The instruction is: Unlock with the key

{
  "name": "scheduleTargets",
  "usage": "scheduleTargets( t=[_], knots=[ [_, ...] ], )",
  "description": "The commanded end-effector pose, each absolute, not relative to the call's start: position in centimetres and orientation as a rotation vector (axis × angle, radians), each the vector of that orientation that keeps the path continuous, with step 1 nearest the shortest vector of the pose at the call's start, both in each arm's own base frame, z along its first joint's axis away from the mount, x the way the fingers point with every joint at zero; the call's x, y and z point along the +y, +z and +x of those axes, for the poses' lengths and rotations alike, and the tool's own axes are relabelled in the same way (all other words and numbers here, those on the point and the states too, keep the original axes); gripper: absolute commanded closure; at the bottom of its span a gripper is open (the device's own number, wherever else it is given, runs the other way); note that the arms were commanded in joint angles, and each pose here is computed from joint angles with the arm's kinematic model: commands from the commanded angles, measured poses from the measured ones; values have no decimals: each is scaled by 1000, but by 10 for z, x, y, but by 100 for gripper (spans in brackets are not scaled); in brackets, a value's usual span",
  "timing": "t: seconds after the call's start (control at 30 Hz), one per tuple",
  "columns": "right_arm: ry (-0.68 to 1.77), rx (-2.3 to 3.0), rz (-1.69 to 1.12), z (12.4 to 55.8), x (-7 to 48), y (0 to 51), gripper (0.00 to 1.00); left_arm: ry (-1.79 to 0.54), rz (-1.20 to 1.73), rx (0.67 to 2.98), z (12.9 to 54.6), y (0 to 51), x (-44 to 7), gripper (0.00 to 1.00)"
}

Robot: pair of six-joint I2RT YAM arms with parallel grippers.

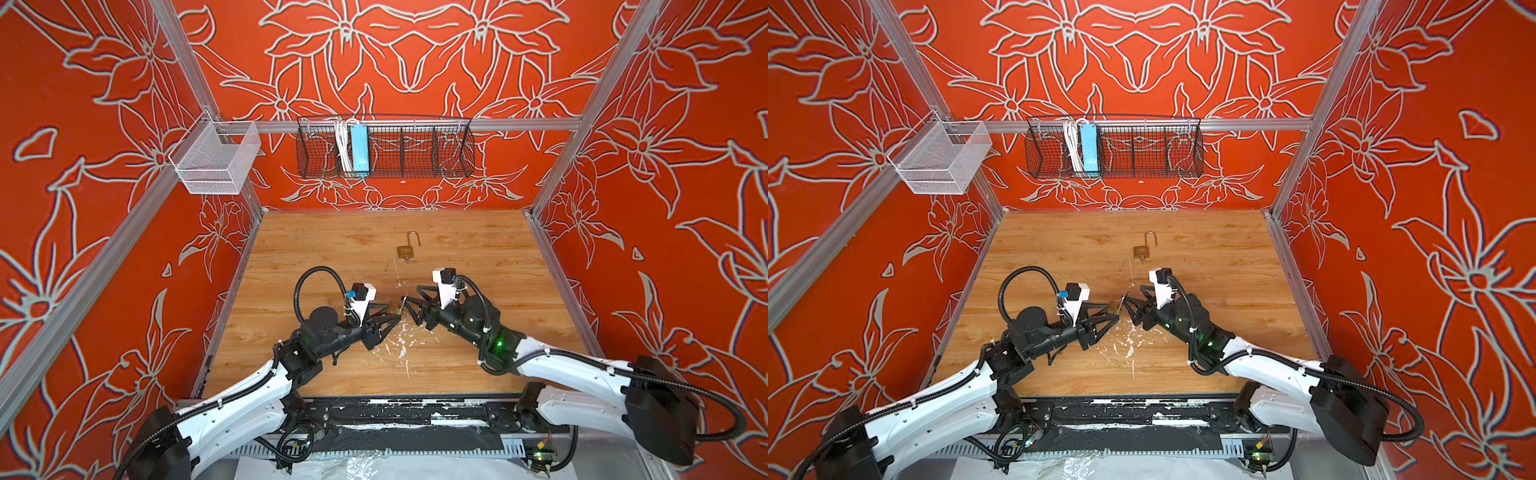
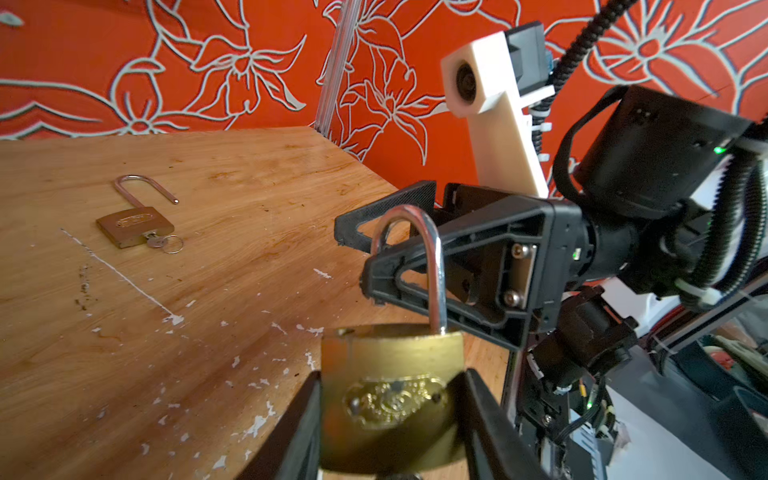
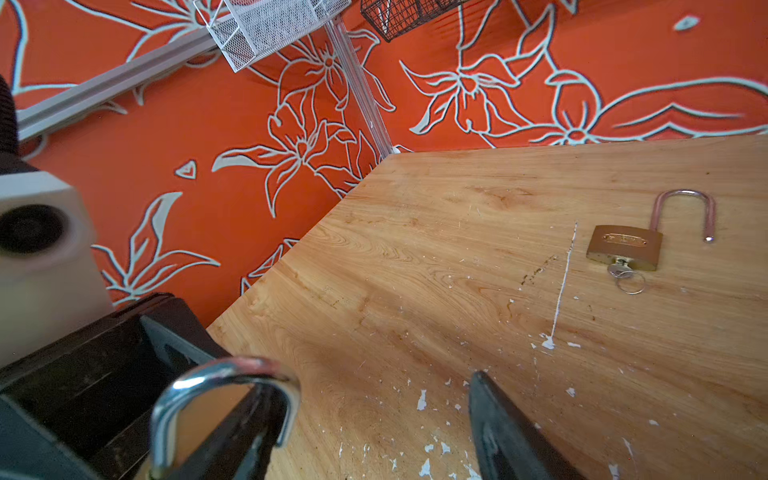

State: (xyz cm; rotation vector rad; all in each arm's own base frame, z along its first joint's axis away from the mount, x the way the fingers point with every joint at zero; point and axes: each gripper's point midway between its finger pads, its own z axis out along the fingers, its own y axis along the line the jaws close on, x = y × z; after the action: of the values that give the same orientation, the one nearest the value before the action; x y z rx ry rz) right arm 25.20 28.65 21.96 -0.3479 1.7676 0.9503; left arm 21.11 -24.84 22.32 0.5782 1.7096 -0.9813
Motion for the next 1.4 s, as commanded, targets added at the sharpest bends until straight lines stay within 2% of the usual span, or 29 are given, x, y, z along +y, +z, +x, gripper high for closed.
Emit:
scheduleTargets(
  t=[0.0,0.37,0.53,0.67,0.83,0.93,1.17,1.37],
  knots=[
    [862,1802,-299,264,276,217,27,-878,591,1583,220,260,-249,100],
    [811,1820,-264,262,261,215,26,-596,516,1666,259,244,-241,100],
    [842,1798,-266,255,257,218,26,-442,458,1739,292,229,-242,100],
    [882,1752,-273,237,243,219,24,-361,406,1817,330,219,-250,100],
    [802,1762,-263,219,208,208,9,-472,234,2037,395,182,-240,100],
    [766,1769,-256,210,191,202,2,-460,160,2133,435,163,-235,100],
    [793,1726,-219,194,170,193,2,-386,-30,2303,514,116,-207,100],
    [803,1740,-236,191,171,190,2,-384,-119,2421,538,79,-193,100]
  ],
)
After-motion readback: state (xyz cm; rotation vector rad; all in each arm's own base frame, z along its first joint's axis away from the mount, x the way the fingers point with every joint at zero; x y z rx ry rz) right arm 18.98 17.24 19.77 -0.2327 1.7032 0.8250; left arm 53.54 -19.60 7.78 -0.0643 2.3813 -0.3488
